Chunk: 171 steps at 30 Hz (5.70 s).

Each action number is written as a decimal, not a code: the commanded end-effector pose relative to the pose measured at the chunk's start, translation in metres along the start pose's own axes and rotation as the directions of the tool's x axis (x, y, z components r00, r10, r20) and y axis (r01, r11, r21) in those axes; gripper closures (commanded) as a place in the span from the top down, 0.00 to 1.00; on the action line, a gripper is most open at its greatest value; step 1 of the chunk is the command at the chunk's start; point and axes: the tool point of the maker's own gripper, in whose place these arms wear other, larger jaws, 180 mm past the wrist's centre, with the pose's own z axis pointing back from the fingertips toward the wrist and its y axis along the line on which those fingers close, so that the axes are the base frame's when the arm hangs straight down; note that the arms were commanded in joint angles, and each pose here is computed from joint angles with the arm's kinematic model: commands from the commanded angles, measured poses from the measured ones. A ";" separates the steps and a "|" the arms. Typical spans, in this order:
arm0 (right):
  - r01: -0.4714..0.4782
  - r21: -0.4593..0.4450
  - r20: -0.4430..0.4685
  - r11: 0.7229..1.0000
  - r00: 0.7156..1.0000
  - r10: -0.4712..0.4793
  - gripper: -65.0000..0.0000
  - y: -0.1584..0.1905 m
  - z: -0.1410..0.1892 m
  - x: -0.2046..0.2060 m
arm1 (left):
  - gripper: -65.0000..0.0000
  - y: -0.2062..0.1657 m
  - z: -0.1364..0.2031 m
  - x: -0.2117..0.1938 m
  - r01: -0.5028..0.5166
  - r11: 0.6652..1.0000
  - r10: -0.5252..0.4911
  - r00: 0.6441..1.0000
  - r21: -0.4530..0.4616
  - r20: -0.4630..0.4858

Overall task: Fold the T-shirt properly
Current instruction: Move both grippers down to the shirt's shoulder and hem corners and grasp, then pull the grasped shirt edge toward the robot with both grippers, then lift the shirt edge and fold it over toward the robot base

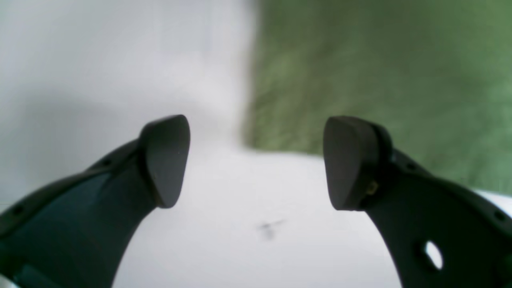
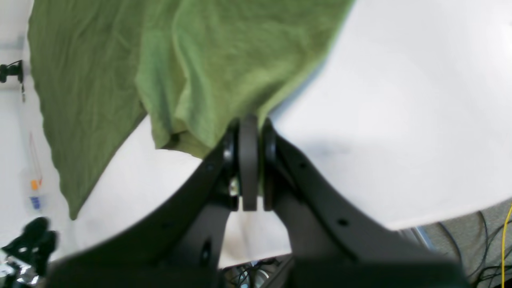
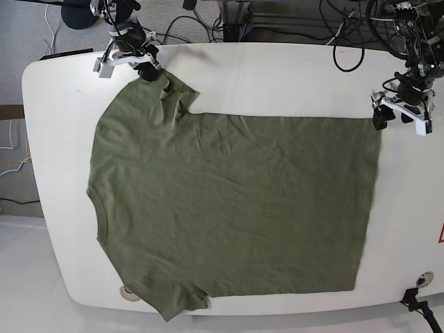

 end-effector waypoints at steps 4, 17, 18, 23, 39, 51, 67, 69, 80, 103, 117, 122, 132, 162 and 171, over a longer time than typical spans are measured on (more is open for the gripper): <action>-0.020 0.028 0.022 0.999 1.000 0.020 0.00 0.007 0.001 0.008 | 0.76 0.004 -0.008 0.008 -0.023 1.000 0.023 1.000 -0.014 0.020; -0.022 0.028 0.021 0.999 1.000 0.021 0.00 0.007 0.001 0.008 | 0.76 -0.027 -0.028 -0.015 -0.010 0.996 0.005 0.998 -0.092 -0.058; -0.022 0.028 0.021 0.999 1.000 0.021 0.00 0.007 0.001 0.008 | 0.76 -0.029 -0.029 -0.015 -0.007 0.995 0.001 0.998 -0.096 -0.058; -0.025 0.028 0.021 0.999 0.999 0.024 0.00 0.007 0.001 0.009 | 0.70 -0.042 -0.034 -0.011 -0.028 0.993 0.023 0.999 -0.117 -0.042; -0.029 0.037 0.024 0.999 0.999 0.028 0.00 0.009 0.001 0.010 | 0.01 -0.029 -0.032 0.012 -0.055 0.994 0.057 0.998 -0.091 0.023; -0.049 0.047 0.024 0.998 0.999 0.048 0.00 0.018 0.027 0.004 | 0.00 -0.039 0.004 -0.003 0.042 0.994 -0.040 0.999 -0.097 0.021; -0.034 -0.040 -0.059 0.999 0.998 0.032 0.00 -0.013 0.053 -0.027 | 0.00 -0.029 0.031 -0.058 0.059 0.995 -0.067 0.992 -0.076 -0.105; -0.031 -0.059 -0.077 0.998 0.997 0.027 0.00 -0.019 0.059 -0.034 | 0.00 -0.031 0.040 -0.063 0.079 0.994 -0.088 0.990 -0.080 -0.115; -0.035 -0.114 -0.146 0.993 0.989 0.018 0.00 -0.030 0.098 -0.057 | 0.00 -0.038 0.086 -0.102 0.135 0.986 -0.154 0.965 -0.101 -0.214; -0.322 0.348 0.167 0.880 0.945 0.280 0.00 0.113 0.008 0.069 | 0.00 -0.086 0.026 0.060 0.151 0.976 -0.116 0.970 -0.158 0.212; -0.344 0.360 0.200 0.867 0.936 0.288 0.00 0.137 -0.067 0.145 | 0.00 -0.071 -0.013 0.097 0.052 0.987 -0.013 0.970 -0.153 0.243; -0.355 0.345 0.222 0.869 0.930 0.292 0.00 0.141 -0.081 0.174 | 0.00 -0.064 -0.018 0.110 0.050 0.988 -0.012 0.968 -0.144 0.252; -0.371 0.374 0.264 0.850 0.921 0.286 0.00 0.169 -0.088 0.198 | 0.00 -0.064 -0.022 0.144 0.049 0.988 -0.001 0.952 -0.146 0.307; -0.716 0.129 0.119 0.686 0.698 0.706 0.85 0.109 -0.070 0.206 | 0.81 -0.014 0.015 0.209 0.218 0.976 -0.207 0.906 0.014 0.369; -0.795 -0.034 0.034 0.606 0.605 0.796 0.85 0.039 -0.061 0.200 | 0.81 -0.055 0.033 0.146 0.403 0.912 -0.352 0.867 -0.079 0.353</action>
